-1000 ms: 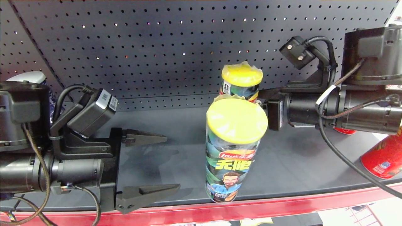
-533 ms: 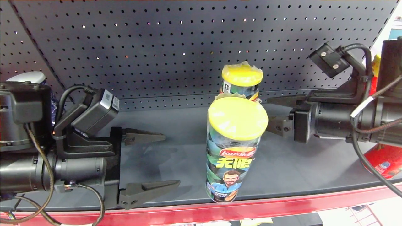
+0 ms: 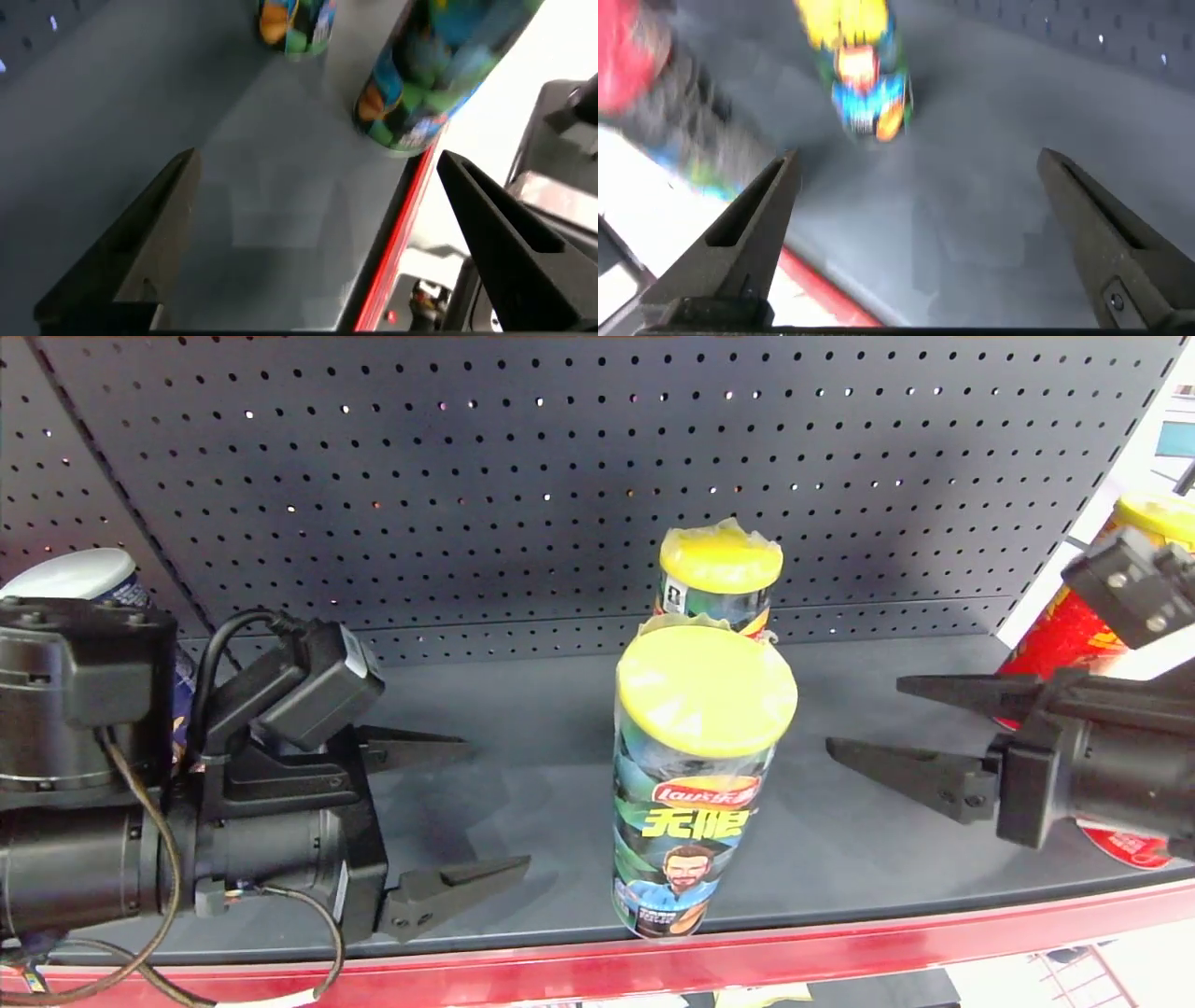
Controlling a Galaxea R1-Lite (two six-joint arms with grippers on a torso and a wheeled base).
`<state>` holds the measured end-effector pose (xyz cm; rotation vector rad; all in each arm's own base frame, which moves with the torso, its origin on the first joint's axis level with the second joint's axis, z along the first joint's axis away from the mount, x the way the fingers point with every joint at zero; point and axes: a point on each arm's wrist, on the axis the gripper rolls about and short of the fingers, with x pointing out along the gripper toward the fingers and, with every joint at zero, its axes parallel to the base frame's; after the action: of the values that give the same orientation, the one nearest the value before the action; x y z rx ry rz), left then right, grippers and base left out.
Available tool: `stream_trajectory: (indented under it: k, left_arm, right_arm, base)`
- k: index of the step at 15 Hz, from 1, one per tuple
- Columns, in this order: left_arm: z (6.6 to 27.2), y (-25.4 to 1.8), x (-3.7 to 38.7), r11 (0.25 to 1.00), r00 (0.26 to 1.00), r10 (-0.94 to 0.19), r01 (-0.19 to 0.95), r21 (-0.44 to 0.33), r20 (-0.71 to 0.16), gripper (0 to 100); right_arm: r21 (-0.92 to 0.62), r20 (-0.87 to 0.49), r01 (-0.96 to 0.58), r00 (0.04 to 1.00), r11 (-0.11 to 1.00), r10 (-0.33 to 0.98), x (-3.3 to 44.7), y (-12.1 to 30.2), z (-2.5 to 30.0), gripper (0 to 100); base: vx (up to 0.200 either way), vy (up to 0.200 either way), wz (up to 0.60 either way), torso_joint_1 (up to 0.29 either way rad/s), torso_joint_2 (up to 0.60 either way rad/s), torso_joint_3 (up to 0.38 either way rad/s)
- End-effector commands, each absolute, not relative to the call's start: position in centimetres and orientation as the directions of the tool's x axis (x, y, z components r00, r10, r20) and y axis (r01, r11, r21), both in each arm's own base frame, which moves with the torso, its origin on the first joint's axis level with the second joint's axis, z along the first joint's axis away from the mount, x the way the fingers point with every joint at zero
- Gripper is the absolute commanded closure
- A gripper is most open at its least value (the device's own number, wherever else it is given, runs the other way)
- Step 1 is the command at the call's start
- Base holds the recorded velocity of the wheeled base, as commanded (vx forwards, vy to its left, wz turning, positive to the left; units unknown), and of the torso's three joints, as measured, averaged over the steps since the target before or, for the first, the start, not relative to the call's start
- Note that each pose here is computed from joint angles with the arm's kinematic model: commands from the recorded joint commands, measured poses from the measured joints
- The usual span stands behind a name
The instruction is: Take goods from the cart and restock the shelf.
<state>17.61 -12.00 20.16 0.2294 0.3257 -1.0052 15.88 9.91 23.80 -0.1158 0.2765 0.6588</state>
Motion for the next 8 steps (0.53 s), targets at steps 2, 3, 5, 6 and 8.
stream_trajectory:
  k: [2, 3, 5, 6, 8]
  left_arm:
    - [19.2, -13.4, 17.2, 0.503, 0.472, -0.775, 0.863, 0.042, -0.421, 0]
    - [18.8, -13.7, 16.9, 0.486, 0.452, -0.779, 0.873, 0.037, -0.434, 0]
    - [18.5, -14.0, 16.9, 0.477, 0.440, -0.779, 0.878, 0.033, -0.446, 0]
    - [18.2, -14.1, 17.1, 0.473, 0.437, -0.775, 0.880, 0.039, -0.455, 0]
    - [17.8, -14.3, 17.4, 0.458, 0.429, -0.771, 0.887, 0.057, -0.471, 0]
  right_arm:
    - [-0.028, -0.267, -0.622, 0.759, 0.783, 0.594, 11.6, 7.5, 22.2, 0]
    - [-0.030, -0.262, -0.621, 0.761, 0.783, 0.593, 10.9, 7.0, 21.8, 0]
    - [-0.032, -0.246, -0.620, 0.765, 0.784, 0.595, 10.1, 6.5, 21.7, 0]
    - [-0.033, -0.240, -0.619, 0.767, 0.785, 0.595, 9.9, 6.4, 21.7, 0]
    - [-0.034, -0.233, -0.616, 0.770, 0.787, 0.593, 9.8, 6.3, 21.8, 0]
  base:
    - [0.000, 0.000, 0.00, 0.000, 0.00, 0.000]
    - [0.000, 0.000, 0.00, 0.000, 0.00, 0.000]
    - [0.000, 0.000, 0.00, 0.000, 0.00, 0.000]
    - [0.000, 0.000, 0.00, 0.000, 0.00, 0.000]
    - [0.000, 0.000, 0.00, 0.000, 0.00, 0.000]
